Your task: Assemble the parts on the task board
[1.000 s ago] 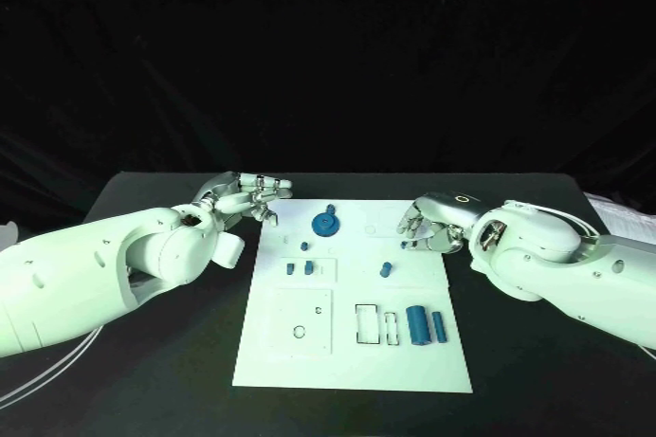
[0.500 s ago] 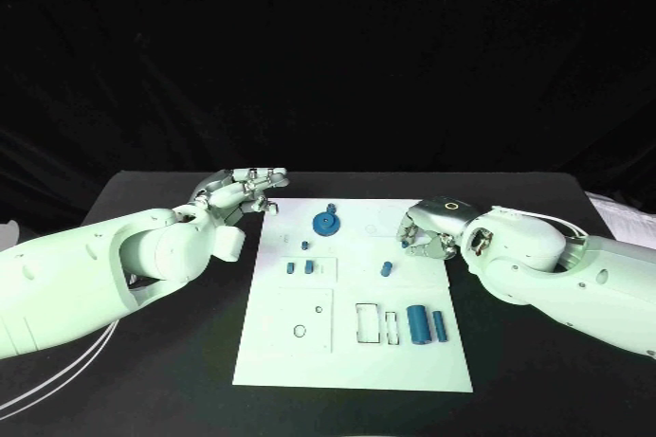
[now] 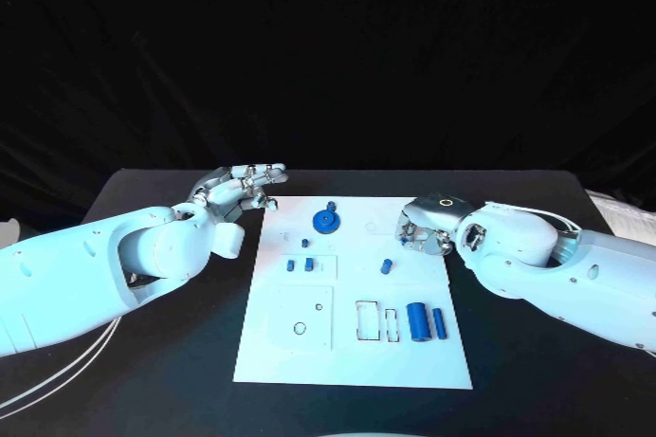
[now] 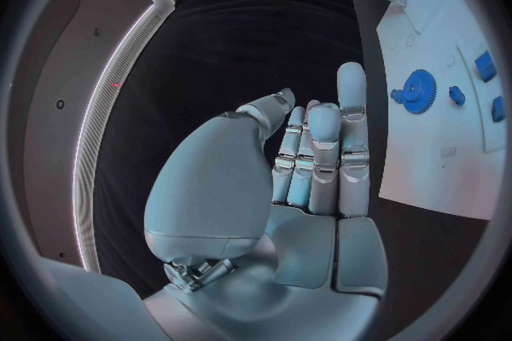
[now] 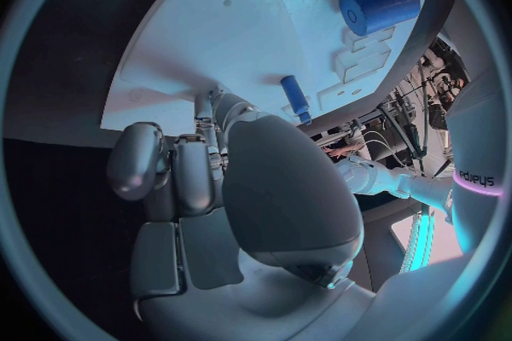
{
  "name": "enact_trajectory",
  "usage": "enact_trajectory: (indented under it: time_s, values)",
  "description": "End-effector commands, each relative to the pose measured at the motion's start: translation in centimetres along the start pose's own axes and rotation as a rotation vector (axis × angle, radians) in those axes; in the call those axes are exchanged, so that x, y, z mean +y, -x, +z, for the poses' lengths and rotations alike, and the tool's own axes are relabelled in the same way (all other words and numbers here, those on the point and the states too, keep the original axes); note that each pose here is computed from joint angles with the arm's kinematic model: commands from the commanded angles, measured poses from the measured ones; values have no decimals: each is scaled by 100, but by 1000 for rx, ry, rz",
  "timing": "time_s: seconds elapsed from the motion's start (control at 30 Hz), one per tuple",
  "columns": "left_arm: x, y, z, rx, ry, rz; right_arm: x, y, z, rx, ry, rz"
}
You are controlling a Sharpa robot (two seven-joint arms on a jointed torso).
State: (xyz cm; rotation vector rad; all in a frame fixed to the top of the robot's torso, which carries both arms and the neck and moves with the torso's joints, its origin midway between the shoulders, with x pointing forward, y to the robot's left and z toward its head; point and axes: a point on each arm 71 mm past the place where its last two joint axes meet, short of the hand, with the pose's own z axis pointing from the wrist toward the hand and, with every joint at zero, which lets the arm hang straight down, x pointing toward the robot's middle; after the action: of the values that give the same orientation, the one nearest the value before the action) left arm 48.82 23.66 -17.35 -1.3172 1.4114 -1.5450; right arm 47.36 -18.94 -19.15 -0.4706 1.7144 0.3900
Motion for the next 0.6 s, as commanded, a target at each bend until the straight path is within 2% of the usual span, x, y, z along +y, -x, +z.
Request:
enact_trajectory:
  time_s: [0.03, 0.17, 0.6]
  values:
    - [-17, -5, -5, 6, -15, -13, 24, -180, 0, 102, -6, -28]
    - [-16, -3, -5, 5, -13, -13, 30, -176, 2, 88, -12, -31]
    - [-14, 6, 0, -1, -11, -11, 55, -30, -39, -91, -6, 10]
